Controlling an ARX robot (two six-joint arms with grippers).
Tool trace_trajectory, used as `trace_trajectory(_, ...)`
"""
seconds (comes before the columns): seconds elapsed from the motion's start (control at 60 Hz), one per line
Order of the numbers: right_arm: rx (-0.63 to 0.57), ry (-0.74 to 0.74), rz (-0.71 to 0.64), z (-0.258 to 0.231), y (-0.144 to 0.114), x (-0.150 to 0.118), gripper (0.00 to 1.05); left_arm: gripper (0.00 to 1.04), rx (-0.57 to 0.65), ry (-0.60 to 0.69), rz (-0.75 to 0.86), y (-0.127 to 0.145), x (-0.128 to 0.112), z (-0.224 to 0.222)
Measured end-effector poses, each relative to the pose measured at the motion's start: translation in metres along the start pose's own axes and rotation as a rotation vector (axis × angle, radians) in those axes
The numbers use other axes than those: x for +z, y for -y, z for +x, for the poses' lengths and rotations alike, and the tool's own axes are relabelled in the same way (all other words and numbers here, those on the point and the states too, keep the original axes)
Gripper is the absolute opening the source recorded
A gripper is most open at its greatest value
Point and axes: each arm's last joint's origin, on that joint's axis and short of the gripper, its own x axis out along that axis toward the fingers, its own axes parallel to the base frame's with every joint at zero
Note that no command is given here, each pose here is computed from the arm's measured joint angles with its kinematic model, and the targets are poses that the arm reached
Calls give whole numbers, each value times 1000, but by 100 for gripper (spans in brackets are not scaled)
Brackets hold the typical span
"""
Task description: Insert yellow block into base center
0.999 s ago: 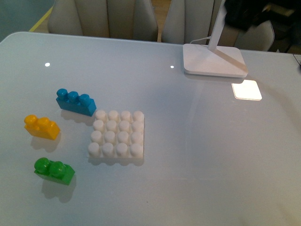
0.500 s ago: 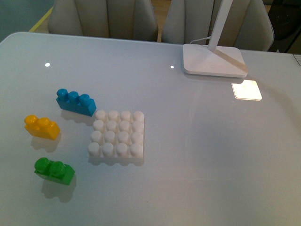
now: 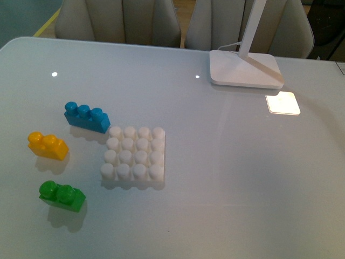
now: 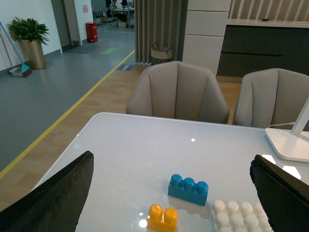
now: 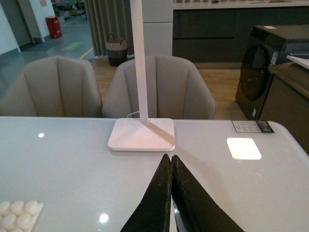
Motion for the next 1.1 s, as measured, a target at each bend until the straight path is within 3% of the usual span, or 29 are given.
trace_trajectory(1.016,0,2,0,-27,0,-2,2,97,0,0,0,0,0,0)
trace_trajectory(1.099,1,3,-2,-27,0,-2,14,97,0,0,0,0,0,0)
